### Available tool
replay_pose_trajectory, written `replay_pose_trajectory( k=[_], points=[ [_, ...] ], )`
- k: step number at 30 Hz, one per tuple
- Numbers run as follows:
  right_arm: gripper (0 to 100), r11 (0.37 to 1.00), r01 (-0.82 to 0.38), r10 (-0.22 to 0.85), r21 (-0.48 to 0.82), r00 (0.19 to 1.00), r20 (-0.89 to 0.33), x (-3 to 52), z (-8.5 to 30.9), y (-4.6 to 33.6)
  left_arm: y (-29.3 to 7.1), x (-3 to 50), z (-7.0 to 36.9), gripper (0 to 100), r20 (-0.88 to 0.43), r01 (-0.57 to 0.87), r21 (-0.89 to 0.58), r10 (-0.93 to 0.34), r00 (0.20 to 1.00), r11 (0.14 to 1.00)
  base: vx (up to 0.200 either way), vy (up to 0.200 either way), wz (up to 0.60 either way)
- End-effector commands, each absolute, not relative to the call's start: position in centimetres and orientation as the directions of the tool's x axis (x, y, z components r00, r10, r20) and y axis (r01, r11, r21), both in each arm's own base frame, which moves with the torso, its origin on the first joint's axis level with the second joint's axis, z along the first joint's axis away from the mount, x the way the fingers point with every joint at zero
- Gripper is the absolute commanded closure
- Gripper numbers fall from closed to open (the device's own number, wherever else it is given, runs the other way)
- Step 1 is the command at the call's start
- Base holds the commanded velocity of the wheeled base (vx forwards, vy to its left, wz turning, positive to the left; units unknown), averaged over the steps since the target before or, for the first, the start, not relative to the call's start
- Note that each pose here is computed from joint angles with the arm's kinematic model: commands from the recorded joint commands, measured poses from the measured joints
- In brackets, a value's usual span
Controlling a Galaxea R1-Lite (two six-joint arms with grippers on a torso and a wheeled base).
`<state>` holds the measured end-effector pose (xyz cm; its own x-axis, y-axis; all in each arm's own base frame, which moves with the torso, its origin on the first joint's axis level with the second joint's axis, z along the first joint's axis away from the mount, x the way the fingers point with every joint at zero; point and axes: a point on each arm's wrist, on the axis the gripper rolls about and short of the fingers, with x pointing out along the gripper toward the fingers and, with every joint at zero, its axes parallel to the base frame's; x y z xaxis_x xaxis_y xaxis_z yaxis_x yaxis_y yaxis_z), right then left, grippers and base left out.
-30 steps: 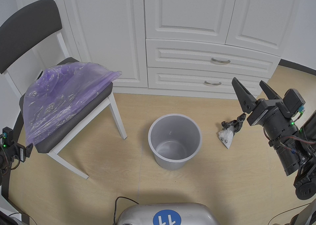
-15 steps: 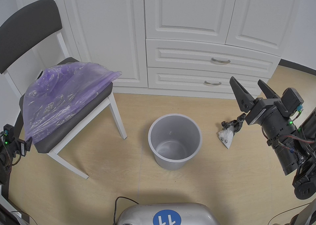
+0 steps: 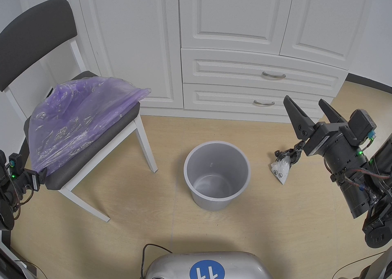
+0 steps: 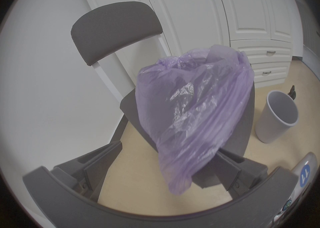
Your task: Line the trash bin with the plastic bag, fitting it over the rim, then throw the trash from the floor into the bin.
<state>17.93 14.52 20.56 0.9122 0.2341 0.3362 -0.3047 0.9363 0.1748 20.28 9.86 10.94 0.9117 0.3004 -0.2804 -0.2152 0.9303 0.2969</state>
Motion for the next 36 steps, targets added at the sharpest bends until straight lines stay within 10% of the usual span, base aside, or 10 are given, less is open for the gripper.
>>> replay_pose_trajectory(
  k=[1, 36],
  points=[
    [0, 0.933, -0.312, 0.234, 0.182, 0.906, 0.352, 17.8, 20.8, 14.5, 10.3, 21.8, 9.9, 0, -0.275, -0.226, 0.286, 0.305, 0.912, 0.931, 0.0, 0.0, 0.0],
    [0, 0.932, -0.314, 0.234, 0.184, 0.905, 0.356, 17.7, 20.9, 14.5, 12.8, 23.6, 14.5, 0, 0.119, -0.508, 0.253, 0.495, 0.861, 0.823, 0.0, 0.0, 0.0]
  ],
)
